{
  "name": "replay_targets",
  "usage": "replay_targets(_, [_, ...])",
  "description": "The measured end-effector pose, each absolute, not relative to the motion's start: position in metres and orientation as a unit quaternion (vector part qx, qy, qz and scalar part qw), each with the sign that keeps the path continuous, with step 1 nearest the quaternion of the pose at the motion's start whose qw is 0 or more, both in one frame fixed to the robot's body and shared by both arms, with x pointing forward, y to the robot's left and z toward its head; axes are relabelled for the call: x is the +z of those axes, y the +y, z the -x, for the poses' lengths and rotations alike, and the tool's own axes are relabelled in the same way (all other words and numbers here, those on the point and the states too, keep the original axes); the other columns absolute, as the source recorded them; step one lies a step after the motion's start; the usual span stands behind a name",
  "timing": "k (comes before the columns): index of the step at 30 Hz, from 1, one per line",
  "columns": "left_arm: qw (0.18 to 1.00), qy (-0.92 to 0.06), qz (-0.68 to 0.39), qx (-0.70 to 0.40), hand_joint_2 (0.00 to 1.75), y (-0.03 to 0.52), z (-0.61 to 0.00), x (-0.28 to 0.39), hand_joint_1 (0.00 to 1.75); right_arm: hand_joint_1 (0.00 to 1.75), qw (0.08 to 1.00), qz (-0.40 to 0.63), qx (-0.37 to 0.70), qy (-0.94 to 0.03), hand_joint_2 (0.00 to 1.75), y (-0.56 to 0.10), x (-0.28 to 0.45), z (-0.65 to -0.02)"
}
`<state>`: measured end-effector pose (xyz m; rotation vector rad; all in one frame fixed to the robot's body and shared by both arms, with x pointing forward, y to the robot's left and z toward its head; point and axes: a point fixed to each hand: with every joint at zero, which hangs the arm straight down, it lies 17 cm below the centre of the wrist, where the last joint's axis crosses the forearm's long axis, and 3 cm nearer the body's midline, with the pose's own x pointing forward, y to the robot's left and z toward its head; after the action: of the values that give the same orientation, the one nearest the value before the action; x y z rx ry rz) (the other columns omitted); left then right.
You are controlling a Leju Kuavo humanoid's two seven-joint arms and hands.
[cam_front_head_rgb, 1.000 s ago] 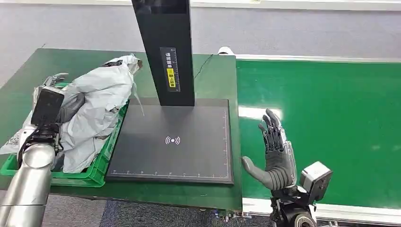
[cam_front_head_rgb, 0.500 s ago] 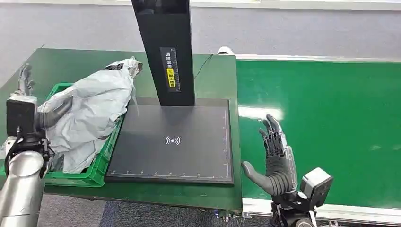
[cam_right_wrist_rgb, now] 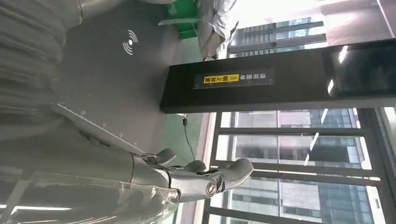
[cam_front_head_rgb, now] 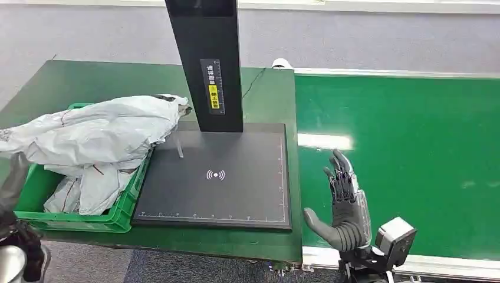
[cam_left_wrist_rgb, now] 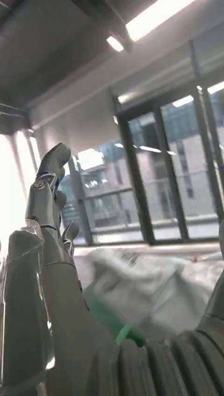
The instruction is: Moved the parcel from conveyor to table for the left to box.
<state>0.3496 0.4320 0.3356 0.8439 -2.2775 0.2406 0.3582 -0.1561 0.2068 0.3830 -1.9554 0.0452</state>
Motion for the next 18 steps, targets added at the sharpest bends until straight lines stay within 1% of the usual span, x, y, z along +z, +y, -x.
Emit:
replay_targets(3, [0.306, -0.885, -0.33, 0.116, 1.75, 0.422, -0.314, 0.341, 0.0, 0.0, 0.546, -0.162, 0.018, -0.822, 1.75, -0.156, 0.205, -0.356])
replay_targets(6, [0.317, -0.895, -0.295, 0.109, 1.75, 0.397, -0.297, 0.335, 0.0, 0.0, 0.546, -0.163, 0.016, -0.822, 1.75, -0.157, 0.203, -0.354])
replay_targets(10, [0.38, -0.898, -0.195, 0.102, 1.75, 0.353, -0.302, 0.312, 0.0, 0.0, 0.545, -0.164, 0.014, -0.822, 1.75, -0.158, 0.203, -0.353])
replay_targets(12, [0.423, -0.893, -0.113, 0.108, 1.75, 0.326, -0.31, 0.297, 0.0, 0.0, 0.546, -0.164, 0.014, -0.822, 1.75, -0.158, 0.202, -0.353])
replay_targets(14, [0.444, -0.889, -0.063, 0.097, 1.75, 0.302, -0.313, 0.29, 0.0, 0.0, 0.546, -0.165, 0.014, -0.821, 1.75, -0.157, 0.203, -0.353])
replay_targets(16, [0.46, -0.885, -0.006, 0.065, 1.75, 0.271, -0.314, 0.283, 0.0, 0.0, 0.547, -0.167, 0.017, -0.82, 1.75, -0.155, 0.204, -0.353])
replay_targets(18, [0.471, -0.879, 0.078, -0.006, 1.75, 0.223, -0.307, 0.277, 0.0, 0.0, 0.544, -0.172, 0.023, -0.821, 1.75, -0.153, 0.207, -0.354])
